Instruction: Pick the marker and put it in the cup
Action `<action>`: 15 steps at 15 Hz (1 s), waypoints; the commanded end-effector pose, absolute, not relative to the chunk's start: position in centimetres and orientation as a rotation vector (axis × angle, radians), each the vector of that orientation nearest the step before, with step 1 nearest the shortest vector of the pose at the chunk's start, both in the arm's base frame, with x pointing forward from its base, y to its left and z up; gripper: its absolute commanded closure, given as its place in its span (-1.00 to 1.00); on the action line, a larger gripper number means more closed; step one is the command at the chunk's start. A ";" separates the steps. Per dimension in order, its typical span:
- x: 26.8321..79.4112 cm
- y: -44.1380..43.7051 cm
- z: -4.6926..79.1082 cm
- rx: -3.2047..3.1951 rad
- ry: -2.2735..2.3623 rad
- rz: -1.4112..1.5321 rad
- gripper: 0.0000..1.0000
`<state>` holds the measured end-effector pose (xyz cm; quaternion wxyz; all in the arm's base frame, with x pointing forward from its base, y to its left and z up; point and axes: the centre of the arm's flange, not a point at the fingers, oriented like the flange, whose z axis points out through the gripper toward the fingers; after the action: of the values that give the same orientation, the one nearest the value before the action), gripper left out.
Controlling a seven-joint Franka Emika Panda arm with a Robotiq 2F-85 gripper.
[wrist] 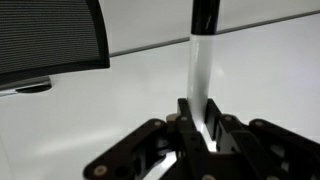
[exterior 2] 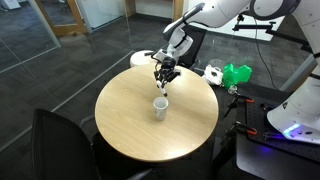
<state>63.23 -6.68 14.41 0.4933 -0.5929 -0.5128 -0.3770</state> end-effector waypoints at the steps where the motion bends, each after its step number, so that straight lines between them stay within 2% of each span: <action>1: 63.2 -5.8 13.9 -1.404 -1.262 -0.948 0.90; 15: 63.3 -4.6 10.5 -1.440 -1.257 -0.980 0.90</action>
<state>62.78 -4.79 10.80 0.4945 -0.5855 -0.5095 -0.3912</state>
